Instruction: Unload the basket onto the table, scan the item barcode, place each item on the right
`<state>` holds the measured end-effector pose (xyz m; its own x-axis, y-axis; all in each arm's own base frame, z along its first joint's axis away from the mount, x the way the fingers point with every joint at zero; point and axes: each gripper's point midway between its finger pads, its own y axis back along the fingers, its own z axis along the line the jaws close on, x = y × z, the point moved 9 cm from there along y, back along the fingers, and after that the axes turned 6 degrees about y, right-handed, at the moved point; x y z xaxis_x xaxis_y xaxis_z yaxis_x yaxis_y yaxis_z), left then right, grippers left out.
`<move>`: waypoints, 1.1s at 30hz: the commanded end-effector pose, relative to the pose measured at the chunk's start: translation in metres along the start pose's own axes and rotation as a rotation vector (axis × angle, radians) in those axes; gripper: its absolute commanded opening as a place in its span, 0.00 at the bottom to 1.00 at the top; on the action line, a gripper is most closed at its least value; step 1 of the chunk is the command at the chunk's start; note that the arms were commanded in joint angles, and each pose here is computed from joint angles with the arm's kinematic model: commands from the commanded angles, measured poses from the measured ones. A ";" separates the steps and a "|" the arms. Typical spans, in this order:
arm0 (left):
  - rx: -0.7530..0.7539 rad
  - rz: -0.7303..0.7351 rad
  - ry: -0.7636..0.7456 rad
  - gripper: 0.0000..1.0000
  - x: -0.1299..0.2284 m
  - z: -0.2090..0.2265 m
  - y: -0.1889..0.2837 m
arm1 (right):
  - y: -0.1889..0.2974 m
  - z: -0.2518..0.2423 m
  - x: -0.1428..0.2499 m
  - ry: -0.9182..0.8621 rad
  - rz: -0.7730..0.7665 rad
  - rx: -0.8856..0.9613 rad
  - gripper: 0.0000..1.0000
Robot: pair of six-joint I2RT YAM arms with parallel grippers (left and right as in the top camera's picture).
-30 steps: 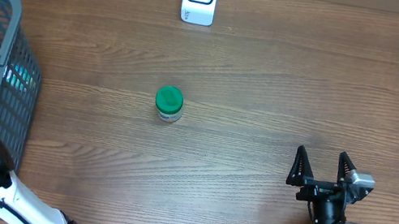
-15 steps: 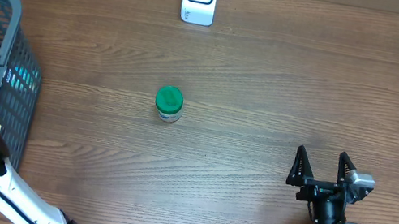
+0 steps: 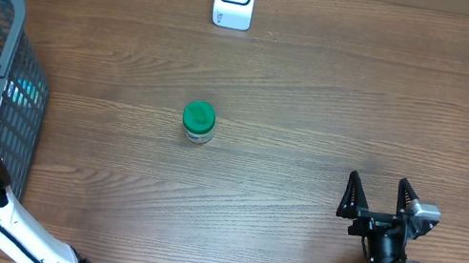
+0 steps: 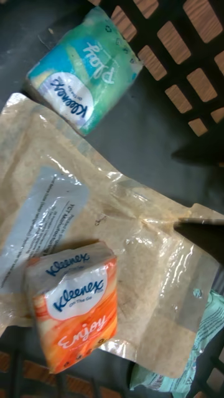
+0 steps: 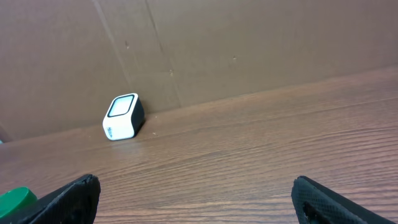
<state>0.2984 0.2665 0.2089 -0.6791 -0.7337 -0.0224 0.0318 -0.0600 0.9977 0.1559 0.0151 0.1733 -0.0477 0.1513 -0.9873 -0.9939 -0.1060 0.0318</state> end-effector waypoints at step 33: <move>-0.165 0.041 0.033 0.54 0.045 0.020 -0.131 | 0.000 0.000 0.001 -0.004 -0.008 -0.004 1.00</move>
<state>0.2633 0.2643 0.1222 -0.6476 -0.7508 -0.1303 0.0843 -0.2405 0.9670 0.1559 0.0151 0.1735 -0.0465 0.1510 -0.9874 -0.9939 -0.1060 0.0306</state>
